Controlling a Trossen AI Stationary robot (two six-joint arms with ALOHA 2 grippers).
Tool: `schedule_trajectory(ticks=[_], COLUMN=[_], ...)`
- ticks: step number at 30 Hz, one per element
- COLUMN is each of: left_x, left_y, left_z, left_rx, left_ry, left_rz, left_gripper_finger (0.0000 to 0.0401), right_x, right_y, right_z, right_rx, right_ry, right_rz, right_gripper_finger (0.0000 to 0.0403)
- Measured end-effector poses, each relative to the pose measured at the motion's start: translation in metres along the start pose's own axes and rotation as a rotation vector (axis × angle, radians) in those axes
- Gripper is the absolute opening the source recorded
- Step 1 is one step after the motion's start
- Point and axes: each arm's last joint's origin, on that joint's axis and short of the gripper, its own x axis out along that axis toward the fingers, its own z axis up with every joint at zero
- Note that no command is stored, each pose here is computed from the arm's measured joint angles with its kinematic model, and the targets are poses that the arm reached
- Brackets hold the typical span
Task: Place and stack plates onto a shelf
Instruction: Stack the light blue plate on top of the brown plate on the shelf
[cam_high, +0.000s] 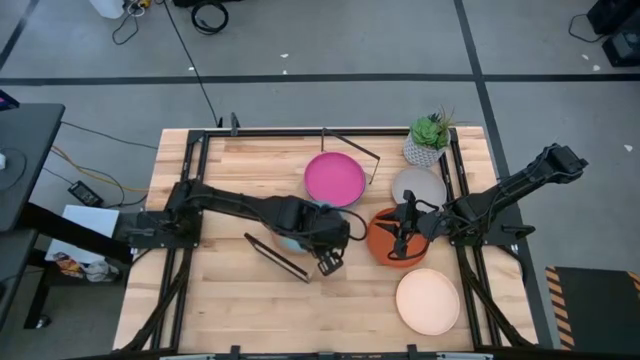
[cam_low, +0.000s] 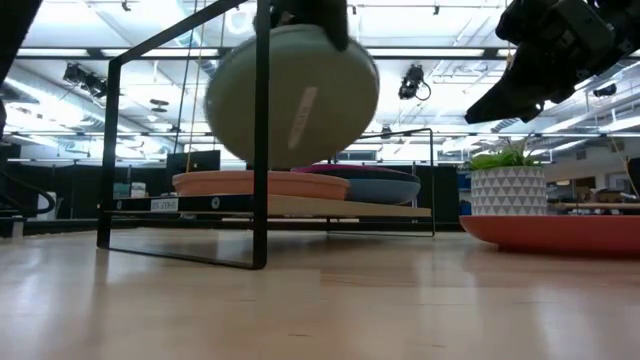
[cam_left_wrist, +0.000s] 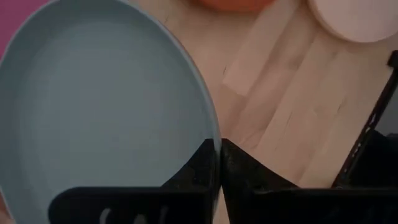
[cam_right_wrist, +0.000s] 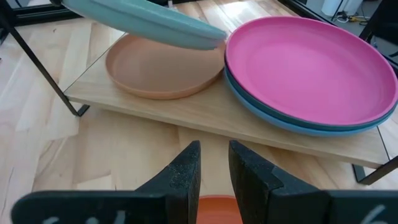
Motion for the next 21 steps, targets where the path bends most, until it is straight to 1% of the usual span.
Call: schedule_trajectory(ticks=[3, 6, 10, 14, 17, 21], left_x=[0.000, 0.008, 0.027, 0.039, 0.040, 0.041], left_y=[0.000, -0.002, -0.003, -0.002, -0.001, 0.000], left_z=[-0.004, -0.005, -0.007, -0.007, -0.008, -0.011], left_rx=[-0.025, -0.038, -0.001, 0.040, 0.052, 0.052], left_ry=[0.024, 0.042, 0.059, 0.082, 0.099, 0.128], left_rz=[0.014, 0.032, 0.103, 0.128, 0.140, 0.154], left_gripper_finger=[0.0020, 0.0020, 0.0020, 0.0022, 0.0041, 0.0087], right_x=[0.000, 0.000, 0.000, 0.000, 0.000, 0.000], right_y=[0.000, 0.000, 0.000, 0.000, 0.000, 0.000], right_z=[0.000, 0.000, 0.000, 0.001, 0.000, 0.000], right_rx=[-0.003, 0.003, 0.006, 0.006, 0.006, 0.007], right_ry=[-0.001, 0.000, -0.002, -0.005, -0.004, 0.001], right_rz=[0.000, 0.001, 0.001, 0.003, 0.003, 0.013], right_gripper_finger=[0.0089, 0.0089, 0.0089, 0.0089, 0.0089, 0.0089])
